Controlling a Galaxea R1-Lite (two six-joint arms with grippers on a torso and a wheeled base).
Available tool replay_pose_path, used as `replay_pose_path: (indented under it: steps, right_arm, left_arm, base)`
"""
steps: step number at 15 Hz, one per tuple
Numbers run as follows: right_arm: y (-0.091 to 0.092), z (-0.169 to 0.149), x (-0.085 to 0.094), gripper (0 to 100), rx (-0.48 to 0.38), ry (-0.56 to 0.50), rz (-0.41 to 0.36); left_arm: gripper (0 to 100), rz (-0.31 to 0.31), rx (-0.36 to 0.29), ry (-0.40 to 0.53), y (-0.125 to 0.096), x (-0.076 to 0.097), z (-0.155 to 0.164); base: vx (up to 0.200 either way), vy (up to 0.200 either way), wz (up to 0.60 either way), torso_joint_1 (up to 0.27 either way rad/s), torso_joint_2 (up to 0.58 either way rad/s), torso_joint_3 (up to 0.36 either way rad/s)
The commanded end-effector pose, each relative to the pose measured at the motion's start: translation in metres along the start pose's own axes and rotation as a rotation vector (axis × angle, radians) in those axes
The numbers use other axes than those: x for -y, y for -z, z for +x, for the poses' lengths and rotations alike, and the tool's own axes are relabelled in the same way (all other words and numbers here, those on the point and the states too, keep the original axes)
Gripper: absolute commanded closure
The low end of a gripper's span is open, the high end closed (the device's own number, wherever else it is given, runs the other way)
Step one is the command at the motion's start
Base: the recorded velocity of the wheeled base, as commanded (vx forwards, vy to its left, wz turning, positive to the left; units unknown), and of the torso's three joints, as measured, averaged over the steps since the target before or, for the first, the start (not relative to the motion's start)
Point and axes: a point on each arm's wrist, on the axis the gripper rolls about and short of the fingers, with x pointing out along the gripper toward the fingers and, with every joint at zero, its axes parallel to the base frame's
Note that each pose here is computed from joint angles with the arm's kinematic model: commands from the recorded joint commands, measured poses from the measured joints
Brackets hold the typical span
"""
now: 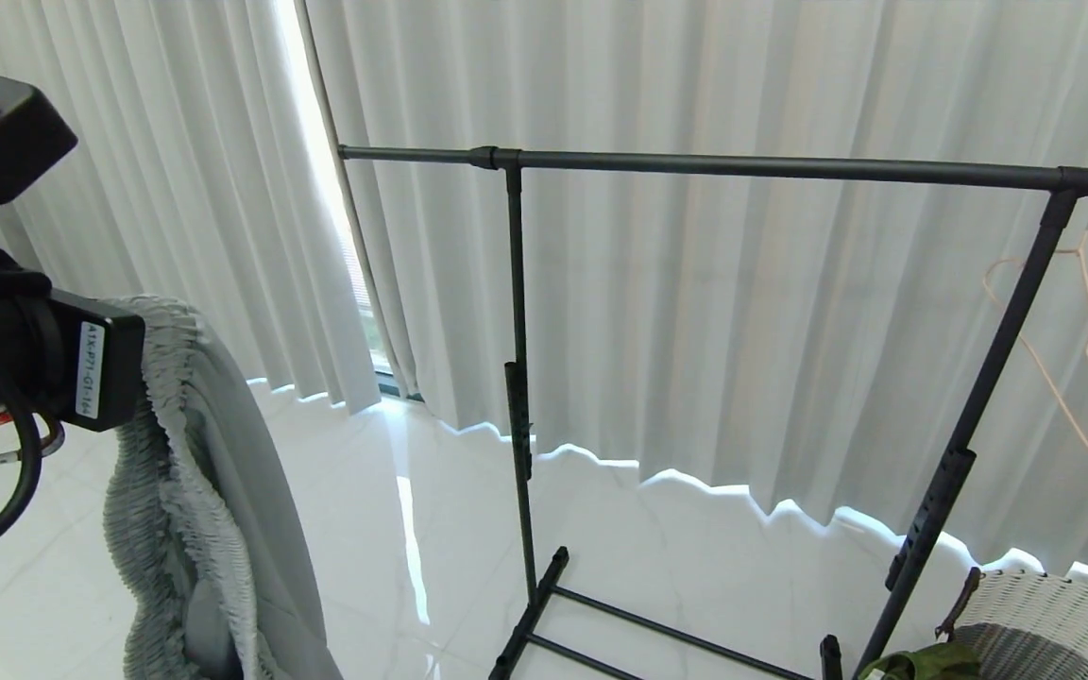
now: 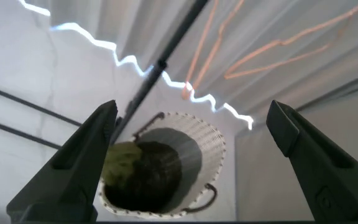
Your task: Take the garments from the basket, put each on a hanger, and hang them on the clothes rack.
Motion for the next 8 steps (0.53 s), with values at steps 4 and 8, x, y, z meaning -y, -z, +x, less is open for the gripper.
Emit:
replay_pose_path:
  steps: [4, 8]
  right_arm:
    - [0.0025, 0.0019, 0.0041, 0, -0.012, 0.029, 0.002]
    - [0.0025, 0.0019, 0.0041, 0, -0.012, 0.029, 0.002]
  left_arm:
    - [100, 0.002, 0.001, 0.001, -0.0005, 0.0003, 0.0002]
    - [100, 0.003, 0.000, 0.002, -0.0005, 0.0005, 0.0007]
  base:
    - [0.000, 0.000, -0.60, 0.005, 0.00, 0.001]
    - [0.000, 0.000, -0.60, 0.008, 0.00, 0.001]
